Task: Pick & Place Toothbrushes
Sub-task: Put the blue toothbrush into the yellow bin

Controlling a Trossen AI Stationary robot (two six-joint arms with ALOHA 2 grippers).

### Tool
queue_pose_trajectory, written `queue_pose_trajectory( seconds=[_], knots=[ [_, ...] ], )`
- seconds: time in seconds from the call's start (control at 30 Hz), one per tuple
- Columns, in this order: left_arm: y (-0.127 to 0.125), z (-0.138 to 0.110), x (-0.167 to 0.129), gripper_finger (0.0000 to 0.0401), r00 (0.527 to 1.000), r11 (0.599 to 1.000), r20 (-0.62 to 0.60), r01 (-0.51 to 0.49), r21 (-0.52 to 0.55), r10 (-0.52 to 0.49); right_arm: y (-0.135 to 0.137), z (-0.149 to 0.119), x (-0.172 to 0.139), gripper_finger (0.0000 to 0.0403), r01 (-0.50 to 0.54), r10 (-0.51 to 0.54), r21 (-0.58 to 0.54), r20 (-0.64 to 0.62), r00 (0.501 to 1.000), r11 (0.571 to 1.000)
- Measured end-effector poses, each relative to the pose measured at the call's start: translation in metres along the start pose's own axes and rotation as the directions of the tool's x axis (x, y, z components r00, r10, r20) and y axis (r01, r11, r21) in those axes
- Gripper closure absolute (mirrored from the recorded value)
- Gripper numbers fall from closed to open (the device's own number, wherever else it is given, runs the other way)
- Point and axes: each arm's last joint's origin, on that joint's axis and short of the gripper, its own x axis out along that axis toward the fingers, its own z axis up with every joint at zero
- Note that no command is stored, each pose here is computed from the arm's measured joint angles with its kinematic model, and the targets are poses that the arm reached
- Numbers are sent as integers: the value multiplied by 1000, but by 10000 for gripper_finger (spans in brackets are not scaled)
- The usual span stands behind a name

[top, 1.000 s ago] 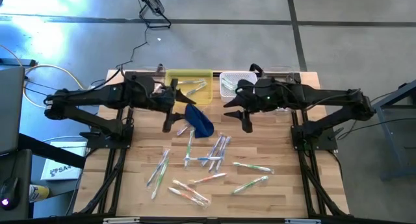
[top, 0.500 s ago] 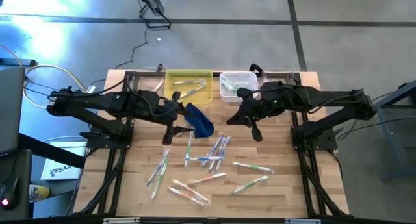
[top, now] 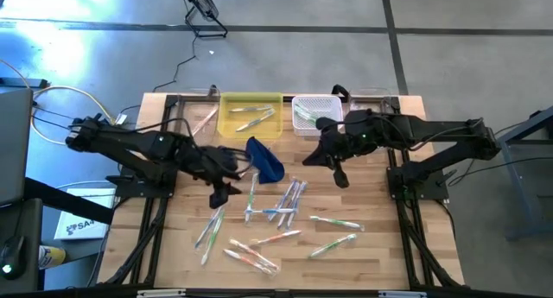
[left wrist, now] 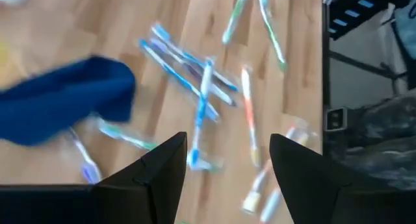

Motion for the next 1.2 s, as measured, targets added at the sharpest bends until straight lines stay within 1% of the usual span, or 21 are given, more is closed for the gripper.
queue_pose_trajectory(
  seconds=[0.07,0.2,0.33,0.47,0.57,0.67,0.7,0.8,0.97,1.07,1.13,1.2],
  knots=[
    [-4,-3,3,185,1000,999,-28,1,-45,-3,0,-1,0,401,2,-2,1,-7,1000,1000],
    [-12,-13,17,185,992,992,-123,-41,-115,27,0,-2,0,401,1,-1,4,-25,1000,1000],
    [-16,-23,33,185,971,975,-223,-127,-185,85,0,-5,0,401,-6,7,9,-47,999,1000],
    [-17,-37,46,185,917,930,-361,-268,-250,167,1,-5,0,401,-11,11,10,-54,998,1000],
    [-16,-49,50,185,849,893,-485,-368,-259,209,2,-6,0,401,-14,14,9,-59,998,1000],
    [-15,-54,53,185,807,854,-546,-434,-286,227,2,-6,0,401,-14,14,9,-63,998,1000],
    [-15,-54,55,185,801,843,-553,-448,-298,230,1,-6,0,401,-13,14,8,-63,998,1000],
    [-16,-53,57,185,809,830,-542,-453,-325,229,1,-6,0,401,-12,13,3,-65,998,1000],
    [-17,-53,66,185,815,833,-532,-448,-326,230,1,-7,0,401,-12,12,2,-76,997,1000],
    [-18,-56,76,185,840,843,-506,-407,-352,194,2,-9,0,401,-12,12,4,-90,996,1000],
    [-15,-61,83,185,839,842,-508,-408,-352,194,2,-10,0,401,-12,13,7,-105,994,1000],
    [-14,-65,91,185,862,851,-482,-365,-378,156,2,-11,0,401,-12,13,9,-118,993,1000]
  ],
)
